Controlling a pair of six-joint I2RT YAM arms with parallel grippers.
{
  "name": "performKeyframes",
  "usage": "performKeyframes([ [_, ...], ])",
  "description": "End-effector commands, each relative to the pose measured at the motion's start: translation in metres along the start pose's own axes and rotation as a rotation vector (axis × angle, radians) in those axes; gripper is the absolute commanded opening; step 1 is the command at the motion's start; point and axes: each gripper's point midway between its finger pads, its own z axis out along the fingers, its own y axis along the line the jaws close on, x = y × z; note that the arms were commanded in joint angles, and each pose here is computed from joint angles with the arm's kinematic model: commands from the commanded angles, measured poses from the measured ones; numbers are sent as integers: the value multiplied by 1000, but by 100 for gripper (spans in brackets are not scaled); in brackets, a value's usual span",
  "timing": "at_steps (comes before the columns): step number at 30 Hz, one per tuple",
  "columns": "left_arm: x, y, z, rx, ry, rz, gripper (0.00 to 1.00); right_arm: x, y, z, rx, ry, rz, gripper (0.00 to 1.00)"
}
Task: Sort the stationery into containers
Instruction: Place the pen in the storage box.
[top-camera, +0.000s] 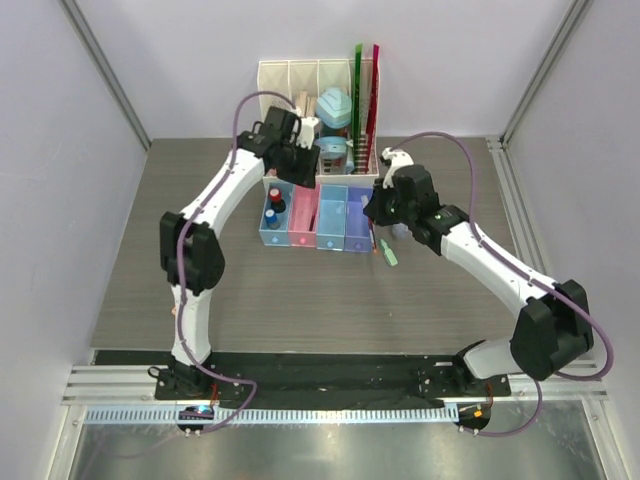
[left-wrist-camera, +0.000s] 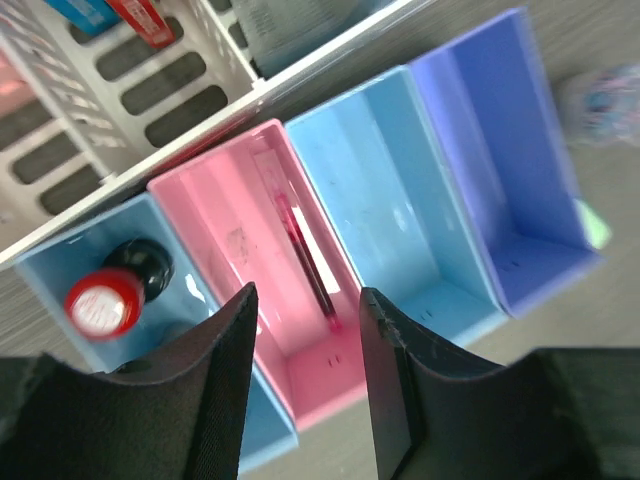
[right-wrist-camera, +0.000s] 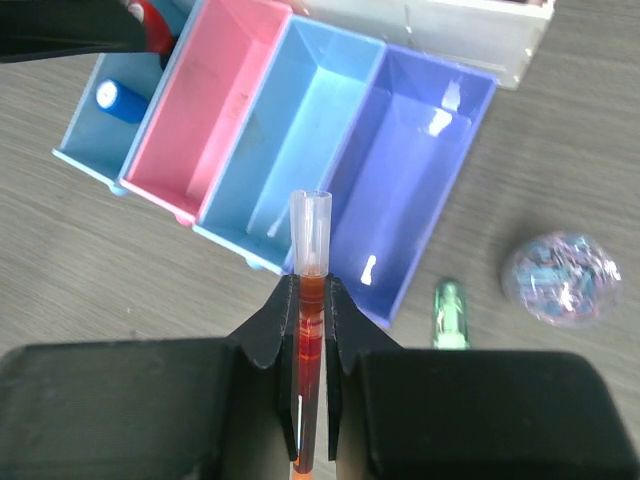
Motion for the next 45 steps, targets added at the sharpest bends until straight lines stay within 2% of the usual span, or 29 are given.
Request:
performKeyframes([
  [1, -30, -16, -92, 16, -160, 85, 47, -46, 24, 10, -46, -125, -13, 1],
  [3, -13, -10, -115, -25, -155, 117, 47, -57, 34, 16, -65, -150, -19, 1],
  [5, 15, 7, -119, -80, -101, 143, 50, -51, 45, 32, -82, -126, -31, 1],
  [6, 24, 16, -124, -121, -88, 152, 52, -63, 47, 36, -64, -160, -31, 1],
  [8, 55, 36, -138, -174, -48, 152, 53, -55, 58, 55, -73, -132, -42, 1],
  [12, 110, 70, -160, -250, 0, 108, 58, -68, 82, 86, -101, -152, -62, 1],
  [15, 148, 86, -174, -300, 18, 109, 69, -79, 92, 110, -118, -170, -59, 1],
  [16, 165, 89, -174, -311, 41, 105, 76, -81, 94, 116, -121, -172, -56, 1],
  [17, 168, 90, -184, -327, 19, 124, 77, -95, 101, 118, -137, -199, -49, 1],
  [19, 184, 98, -190, -357, 28, 107, 80, -89, 103, 137, -139, -180, -45, 1],
  [24, 205, 106, -209, -405, 23, 111, 84, -94, 112, 162, -154, -172, -2, 1],
  [32, 231, 111, -213, -445, 42, 105, 87, -55, 101, 208, -125, -93, -3, 1],
  [42, 240, 138, -214, -518, 74, 25, 89, -31, 91, 212, -104, -50, -20, 1],
  [45, 246, 152, -214, -562, 100, -20, 89, -25, 90, 209, -104, -38, -24, 7],
])
